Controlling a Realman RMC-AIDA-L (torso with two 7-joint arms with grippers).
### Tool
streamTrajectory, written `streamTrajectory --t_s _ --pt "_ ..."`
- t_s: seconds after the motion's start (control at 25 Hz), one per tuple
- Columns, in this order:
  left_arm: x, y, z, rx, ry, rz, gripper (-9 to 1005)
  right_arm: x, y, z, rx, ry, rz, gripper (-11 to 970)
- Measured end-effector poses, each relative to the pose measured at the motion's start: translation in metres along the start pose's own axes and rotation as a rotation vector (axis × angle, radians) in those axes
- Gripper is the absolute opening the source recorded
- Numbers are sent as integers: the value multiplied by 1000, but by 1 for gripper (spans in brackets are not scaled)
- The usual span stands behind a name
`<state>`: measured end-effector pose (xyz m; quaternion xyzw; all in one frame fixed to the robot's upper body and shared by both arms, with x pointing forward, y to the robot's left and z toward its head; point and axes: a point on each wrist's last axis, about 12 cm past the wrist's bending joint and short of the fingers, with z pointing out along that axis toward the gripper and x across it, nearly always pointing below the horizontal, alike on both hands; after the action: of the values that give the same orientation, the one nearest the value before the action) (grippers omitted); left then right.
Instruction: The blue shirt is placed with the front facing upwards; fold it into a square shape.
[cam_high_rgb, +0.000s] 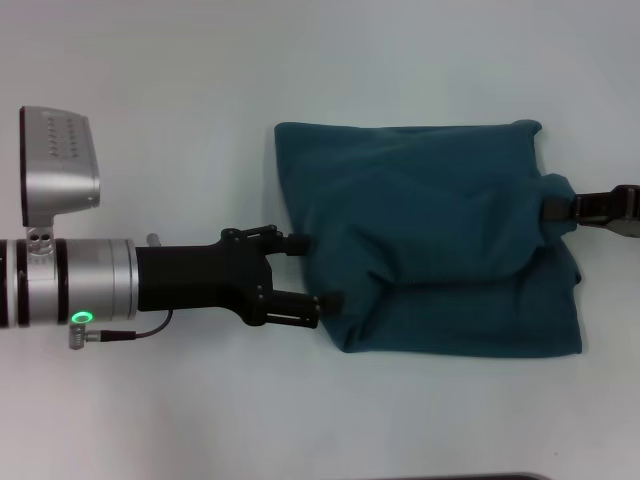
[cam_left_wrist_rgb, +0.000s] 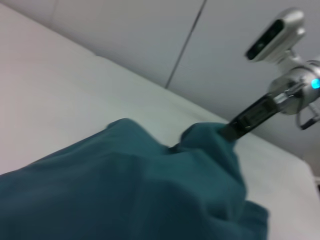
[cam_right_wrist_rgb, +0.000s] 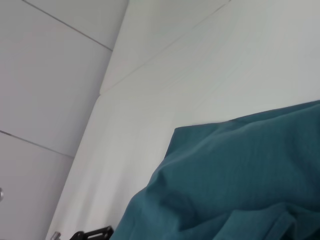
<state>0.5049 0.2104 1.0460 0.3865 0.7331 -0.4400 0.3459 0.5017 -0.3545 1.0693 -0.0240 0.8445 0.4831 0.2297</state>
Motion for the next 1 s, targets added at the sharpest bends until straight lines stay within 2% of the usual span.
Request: streamTrajectory --t_s 0.32,0.48,1.0 --pt "-10 0 -6 4 -14 -23 964 0 0 1 1 -1 1 62" --pt "-14 1 -6 2 20 -56 963 0 0 0 1 -1 6 63" --pt "-28 4 4 -9 74 -91 964 0 0 1 0 -3 8 65"
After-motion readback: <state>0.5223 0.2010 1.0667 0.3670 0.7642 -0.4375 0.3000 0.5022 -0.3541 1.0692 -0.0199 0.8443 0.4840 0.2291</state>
